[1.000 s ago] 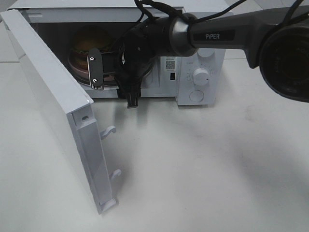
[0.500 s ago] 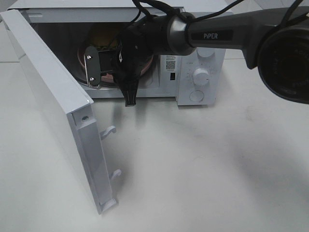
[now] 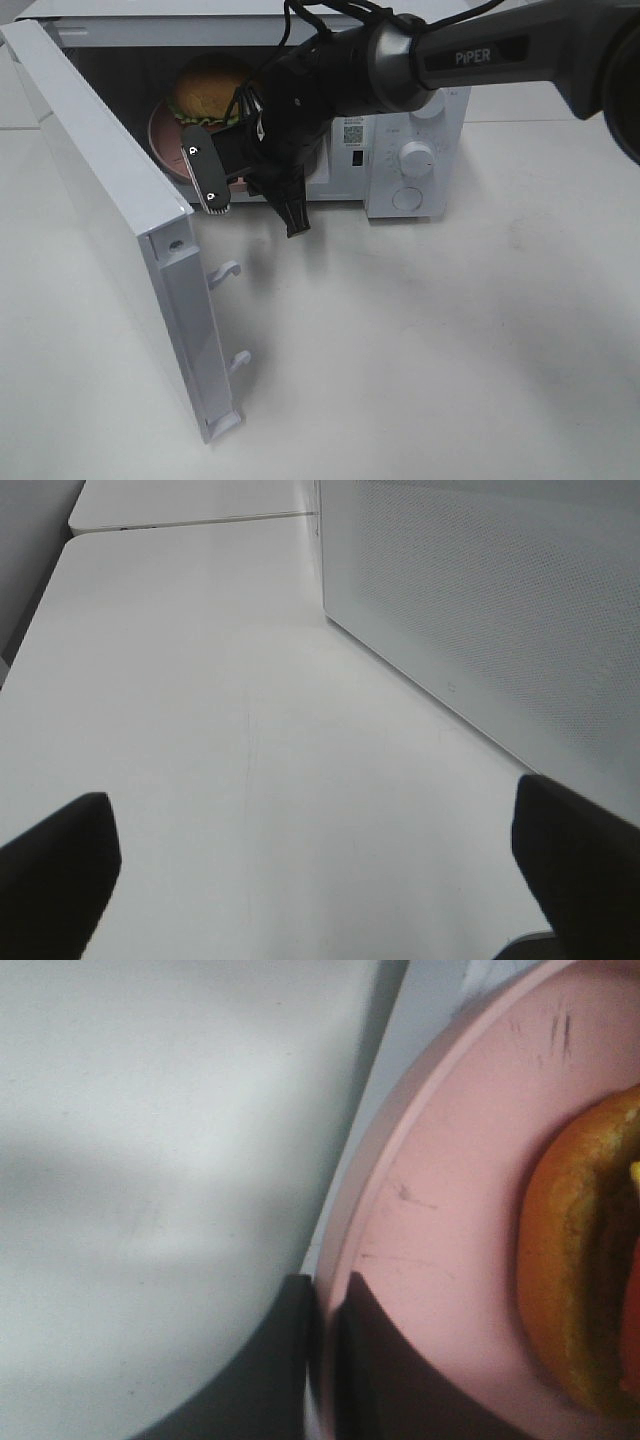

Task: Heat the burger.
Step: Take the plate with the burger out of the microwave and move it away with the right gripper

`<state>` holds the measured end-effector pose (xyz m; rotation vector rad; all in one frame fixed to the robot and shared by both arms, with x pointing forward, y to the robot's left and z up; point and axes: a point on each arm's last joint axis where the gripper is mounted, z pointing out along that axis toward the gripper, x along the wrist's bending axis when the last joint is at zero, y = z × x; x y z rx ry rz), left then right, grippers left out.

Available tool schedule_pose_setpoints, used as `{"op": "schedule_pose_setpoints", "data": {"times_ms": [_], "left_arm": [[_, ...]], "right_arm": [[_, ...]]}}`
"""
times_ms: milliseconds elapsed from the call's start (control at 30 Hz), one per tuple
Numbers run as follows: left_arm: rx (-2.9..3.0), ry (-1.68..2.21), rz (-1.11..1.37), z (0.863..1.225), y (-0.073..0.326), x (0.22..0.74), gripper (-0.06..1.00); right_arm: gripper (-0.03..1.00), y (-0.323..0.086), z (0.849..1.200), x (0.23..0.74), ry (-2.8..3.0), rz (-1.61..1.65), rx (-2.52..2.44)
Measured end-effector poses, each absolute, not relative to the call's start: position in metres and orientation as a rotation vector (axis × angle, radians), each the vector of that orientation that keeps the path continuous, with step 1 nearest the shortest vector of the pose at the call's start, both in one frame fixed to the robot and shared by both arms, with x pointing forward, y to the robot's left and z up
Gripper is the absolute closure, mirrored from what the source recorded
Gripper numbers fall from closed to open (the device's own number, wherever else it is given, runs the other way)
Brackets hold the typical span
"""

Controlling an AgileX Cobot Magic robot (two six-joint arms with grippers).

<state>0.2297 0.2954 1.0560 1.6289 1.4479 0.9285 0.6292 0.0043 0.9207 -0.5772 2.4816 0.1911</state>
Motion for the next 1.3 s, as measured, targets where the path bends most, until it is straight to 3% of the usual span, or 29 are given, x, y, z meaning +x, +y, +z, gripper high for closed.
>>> {"op": "schedule_pose_setpoints", "data": {"times_ms": [733, 1300], "left_arm": [[1.629, 1.448, 0.928, 1.056, 0.295, 0.23, -0.05], [1.629, 1.448, 0.928, 1.056, 0.295, 0.23, -0.05]], "right_arm": [[0.91, -0.019, 0.953, 0.584, 2.394, 0.274, -0.814], [0.91, -0.064, 0.958, 0.539, 2.436, 0.239, -0.913]]}}
